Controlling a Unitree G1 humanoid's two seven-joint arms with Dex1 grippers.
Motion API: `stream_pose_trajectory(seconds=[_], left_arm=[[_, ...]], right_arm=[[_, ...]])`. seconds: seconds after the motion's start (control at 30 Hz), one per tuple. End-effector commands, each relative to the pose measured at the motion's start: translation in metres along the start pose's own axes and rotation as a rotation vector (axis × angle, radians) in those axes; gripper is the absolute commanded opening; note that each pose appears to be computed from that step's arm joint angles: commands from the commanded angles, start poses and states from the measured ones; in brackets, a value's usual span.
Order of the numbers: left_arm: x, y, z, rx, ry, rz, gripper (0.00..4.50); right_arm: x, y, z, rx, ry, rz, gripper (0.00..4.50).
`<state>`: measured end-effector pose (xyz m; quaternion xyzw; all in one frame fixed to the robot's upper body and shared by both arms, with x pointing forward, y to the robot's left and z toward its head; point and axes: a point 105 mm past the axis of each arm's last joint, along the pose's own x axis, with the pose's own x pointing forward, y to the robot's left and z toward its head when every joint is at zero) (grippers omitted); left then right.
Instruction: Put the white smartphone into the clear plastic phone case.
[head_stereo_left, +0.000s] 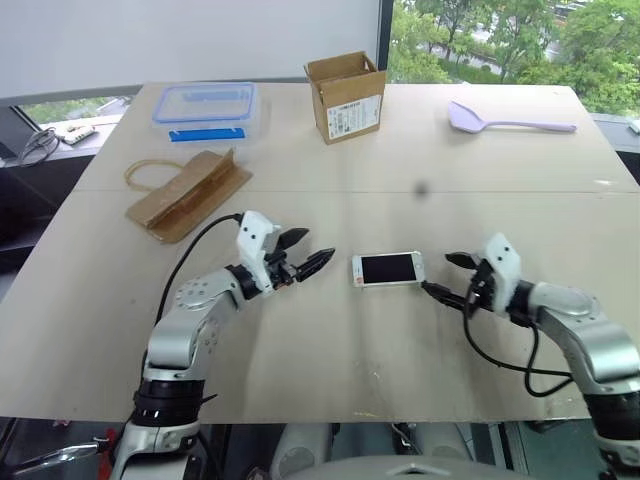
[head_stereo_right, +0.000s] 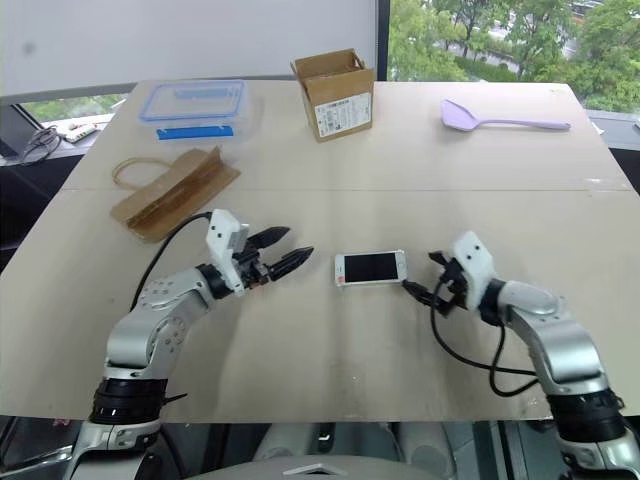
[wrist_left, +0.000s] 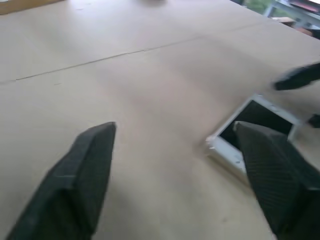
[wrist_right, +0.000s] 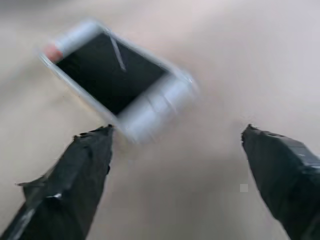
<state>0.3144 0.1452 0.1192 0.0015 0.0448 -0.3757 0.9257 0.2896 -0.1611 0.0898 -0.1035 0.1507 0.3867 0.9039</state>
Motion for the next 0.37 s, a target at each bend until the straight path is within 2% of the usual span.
stream_pose_trajectory(seconds=[0.03, 0.17, 0.37], left_arm=[[-0.010, -0.002, 0.011, 0.003, -0.072, 0.045, 3.67], [-0.028, -0.002, 0.011, -0.022, -0.092, 0.043, 3.67], [-0.052, -0.009, -0.011, -0.080, -0.024, 0.068, 3.67]], right_arm=[[-0.027, -0.011, 0.005, -0.068, -0.048, -0.082, 4.50], [-0.051, -0.023, -0.005, -0.057, -0.040, -0.192, 4.50], [-0.086, -0.044, -0.014, -0.010, -0.060, -0.351, 4.50]])
